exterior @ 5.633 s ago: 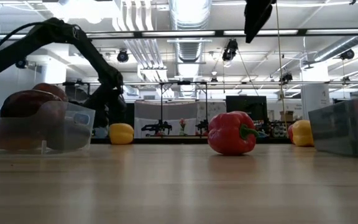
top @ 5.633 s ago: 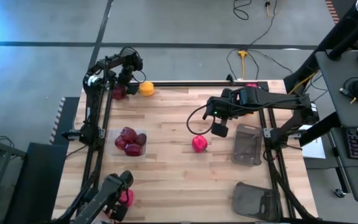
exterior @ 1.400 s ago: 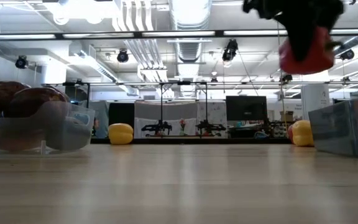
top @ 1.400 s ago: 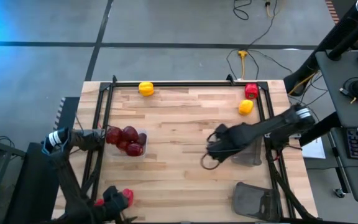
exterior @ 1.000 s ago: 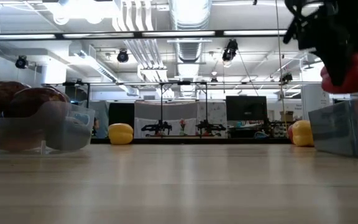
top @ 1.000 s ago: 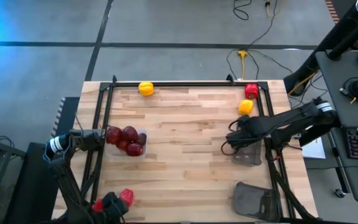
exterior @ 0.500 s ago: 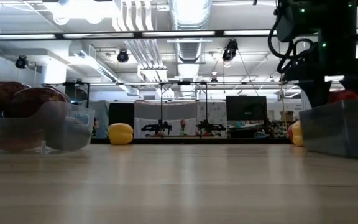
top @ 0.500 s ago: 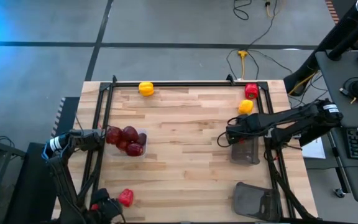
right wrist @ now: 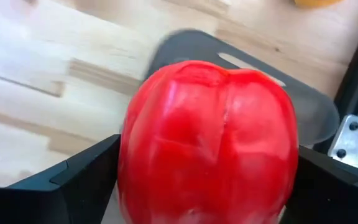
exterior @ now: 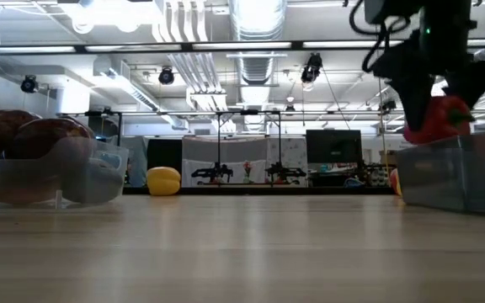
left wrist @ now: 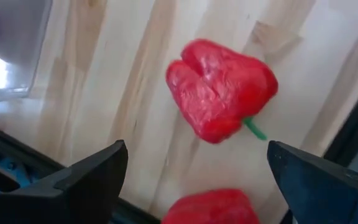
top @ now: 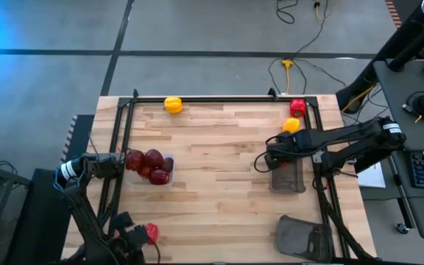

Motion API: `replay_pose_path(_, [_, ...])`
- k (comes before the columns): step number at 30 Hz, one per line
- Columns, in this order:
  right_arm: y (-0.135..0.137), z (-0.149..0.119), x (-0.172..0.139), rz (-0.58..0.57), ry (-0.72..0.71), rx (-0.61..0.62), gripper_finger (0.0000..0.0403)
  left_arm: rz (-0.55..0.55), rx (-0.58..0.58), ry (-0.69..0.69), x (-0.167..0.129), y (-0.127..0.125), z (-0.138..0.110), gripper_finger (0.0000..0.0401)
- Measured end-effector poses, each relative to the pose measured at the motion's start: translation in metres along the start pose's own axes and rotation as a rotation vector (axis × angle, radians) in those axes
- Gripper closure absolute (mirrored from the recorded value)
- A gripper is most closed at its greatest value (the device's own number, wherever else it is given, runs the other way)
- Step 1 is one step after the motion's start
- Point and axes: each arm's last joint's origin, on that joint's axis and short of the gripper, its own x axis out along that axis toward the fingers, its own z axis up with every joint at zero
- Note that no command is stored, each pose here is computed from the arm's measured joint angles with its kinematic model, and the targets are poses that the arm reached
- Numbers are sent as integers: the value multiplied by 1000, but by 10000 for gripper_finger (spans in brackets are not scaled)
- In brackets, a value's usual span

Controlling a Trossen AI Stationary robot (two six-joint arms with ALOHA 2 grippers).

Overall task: Sort produce into baskets
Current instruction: Put the center red bell pepper in the top black bin, then put the middle left red bell pepper in the top black bin

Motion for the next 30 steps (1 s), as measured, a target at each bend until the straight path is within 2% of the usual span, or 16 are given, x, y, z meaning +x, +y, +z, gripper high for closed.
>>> replay_pose_path(4, [5,4,-20,40,-21,-3,31,-11,-135,-36,-1,2,1,35])
replay_pose_path(8, [9,7,-34,83,-48,-12,31,-109,-312,-57,-4,-7,3,35])
replay_pose_path(14, [7,6,-31,66,-32,7,31,-124,-466,-16,0,-9,0,35])
replay_pose_path(19, [0,1,-6,-15,27,14,20,-116,-464,-129,4,-6,1,35])
replay_pose_path(23, [-9,6,10,-77,56,56,5,-91,-457,-150,4,-3,2,35])
replay_pose_path(30, [-9,12,7,-62,37,75,3,-57,-415,-157,7,0,1,35])
